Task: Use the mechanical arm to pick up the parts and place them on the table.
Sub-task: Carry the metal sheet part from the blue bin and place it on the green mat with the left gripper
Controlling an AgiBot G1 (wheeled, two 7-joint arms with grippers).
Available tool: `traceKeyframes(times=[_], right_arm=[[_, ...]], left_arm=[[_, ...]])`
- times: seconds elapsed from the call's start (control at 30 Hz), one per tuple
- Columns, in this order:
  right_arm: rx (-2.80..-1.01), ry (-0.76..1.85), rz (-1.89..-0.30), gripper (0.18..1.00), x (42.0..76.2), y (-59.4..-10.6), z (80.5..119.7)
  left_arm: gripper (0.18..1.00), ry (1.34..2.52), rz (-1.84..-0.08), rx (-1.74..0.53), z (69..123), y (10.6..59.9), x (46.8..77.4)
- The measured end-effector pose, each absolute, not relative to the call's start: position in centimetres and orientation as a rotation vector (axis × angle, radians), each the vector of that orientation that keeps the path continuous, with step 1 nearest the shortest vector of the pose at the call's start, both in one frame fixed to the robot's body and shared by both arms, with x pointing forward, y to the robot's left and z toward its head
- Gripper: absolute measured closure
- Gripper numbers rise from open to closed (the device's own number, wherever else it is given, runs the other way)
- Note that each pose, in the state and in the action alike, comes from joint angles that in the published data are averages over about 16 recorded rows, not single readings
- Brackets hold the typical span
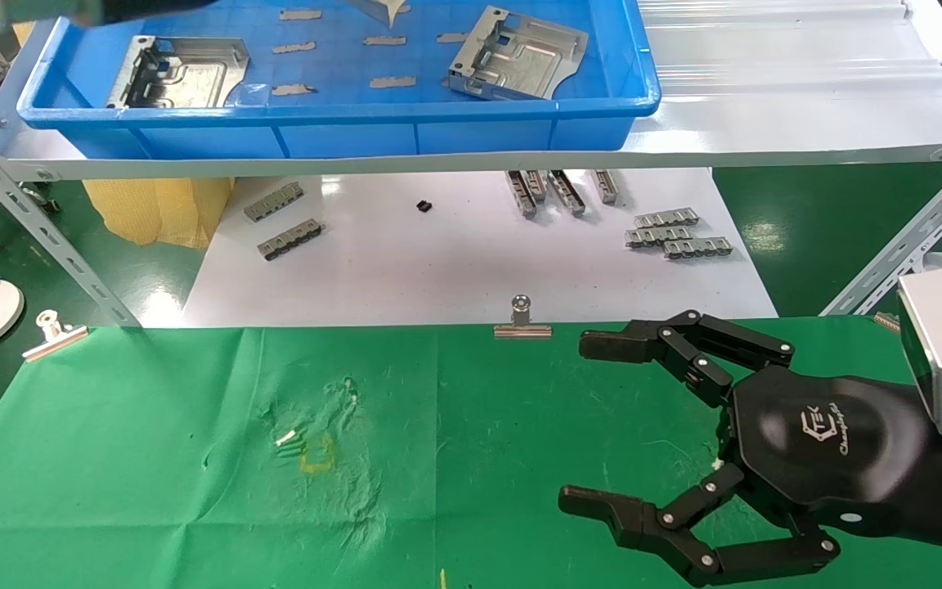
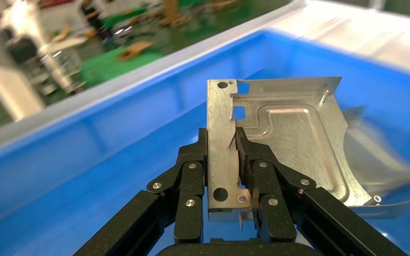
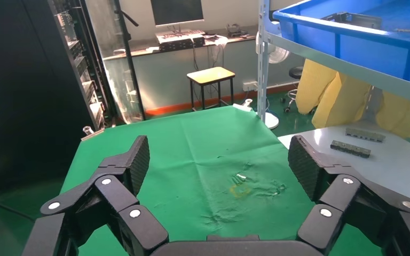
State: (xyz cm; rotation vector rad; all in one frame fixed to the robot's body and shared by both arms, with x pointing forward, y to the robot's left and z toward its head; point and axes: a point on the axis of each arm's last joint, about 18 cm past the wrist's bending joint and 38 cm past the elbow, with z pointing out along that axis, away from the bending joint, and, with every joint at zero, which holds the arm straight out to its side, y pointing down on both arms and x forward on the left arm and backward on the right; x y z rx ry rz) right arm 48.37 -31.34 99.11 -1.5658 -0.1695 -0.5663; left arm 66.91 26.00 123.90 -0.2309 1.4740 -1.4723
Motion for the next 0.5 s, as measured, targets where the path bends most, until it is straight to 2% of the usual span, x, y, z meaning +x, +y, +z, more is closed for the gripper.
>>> traceKeyframes(times=[0.27, 0.5], right_arm=[[-1.566, -0.169, -0.566, 0.194, 48.4, -31.3, 99.1], [-1.566, -0.169, -0.566, 0.180, 48.4, -31.3, 99.1]], left_arm=[[0.904, 1.609, -1.507, 0.047, 122.1, 26.7, 62.4], [0.904, 1.711, -1.457, 0.237, 118.6, 28.3, 59.9]])
